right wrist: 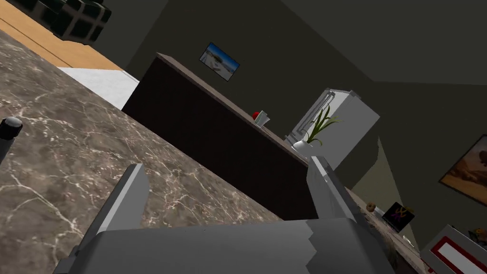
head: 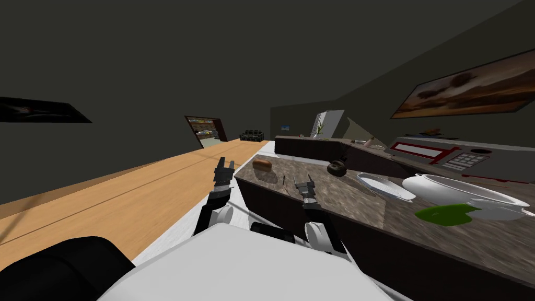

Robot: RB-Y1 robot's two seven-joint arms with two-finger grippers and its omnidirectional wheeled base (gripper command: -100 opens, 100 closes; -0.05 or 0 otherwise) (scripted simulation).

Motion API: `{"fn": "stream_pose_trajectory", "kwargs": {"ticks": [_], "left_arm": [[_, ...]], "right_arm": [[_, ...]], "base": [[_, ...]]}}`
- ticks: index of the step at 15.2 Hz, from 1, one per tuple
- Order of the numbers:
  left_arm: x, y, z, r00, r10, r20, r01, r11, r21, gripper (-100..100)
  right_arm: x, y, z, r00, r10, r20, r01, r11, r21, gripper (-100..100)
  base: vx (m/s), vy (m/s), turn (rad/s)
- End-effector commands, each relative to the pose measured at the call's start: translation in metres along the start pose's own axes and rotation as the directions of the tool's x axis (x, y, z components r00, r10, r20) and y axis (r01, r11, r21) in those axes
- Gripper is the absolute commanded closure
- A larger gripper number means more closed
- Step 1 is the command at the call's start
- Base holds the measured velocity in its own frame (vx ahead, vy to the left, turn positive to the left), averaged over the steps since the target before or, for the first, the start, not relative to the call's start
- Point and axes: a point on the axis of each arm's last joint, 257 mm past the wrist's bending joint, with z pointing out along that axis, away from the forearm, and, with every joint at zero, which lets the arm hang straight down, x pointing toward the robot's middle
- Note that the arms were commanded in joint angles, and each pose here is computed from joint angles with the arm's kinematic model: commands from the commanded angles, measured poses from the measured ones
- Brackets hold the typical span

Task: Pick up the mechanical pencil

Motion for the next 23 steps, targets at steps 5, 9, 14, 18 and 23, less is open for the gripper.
{"fn": "stream_pose_trajectory", "kwargs": {"ticks": [5,9,14,18,23], "left_arm": [[0.0,0.0,0.0,1.0,0.0,0.0,0.0,1.0,0.0,0],[0.0,0.0,0.0,1.0,0.0,0.0,0.0,1.0,0.0,0],[0.0,0.0,0.0,1.0,0.0,0.0,0.0,1.0,0.0,0],[0.0,0.0,0.0,1.0,0.0,0.0,0.0,1.0,0.0,0],[0.0,0.0,0.0,1.0,0.0,0.0,0.0,1.0,0.0,0]], "right_arm": [[-0.011,-0.043,0.001,0.979,0.197,0.054,-0.2,0.978,0.067,-100],[-0.016,-0.078,0.001,0.935,0.338,0.109,-0.349,0.931,0.109,-100],[-0.018,-0.118,-0.002,0.858,0.48,0.182,-0.507,0.85,0.143,-100],[-0.017,-0.147,-0.006,0.786,0.569,0.24,-0.61,0.777,0.157,-100],[-0.016,-0.155,-0.006,0.77,0.586,0.252,-0.63,0.76,0.159,100]], "base": [[-0.011,-0.042,0.096],[-0.007,-0.037,0.081],[-0.003,-0.044,0.102],[-0.007,-0.035,0.094],[-0.008,-0.011,0.029]]}}
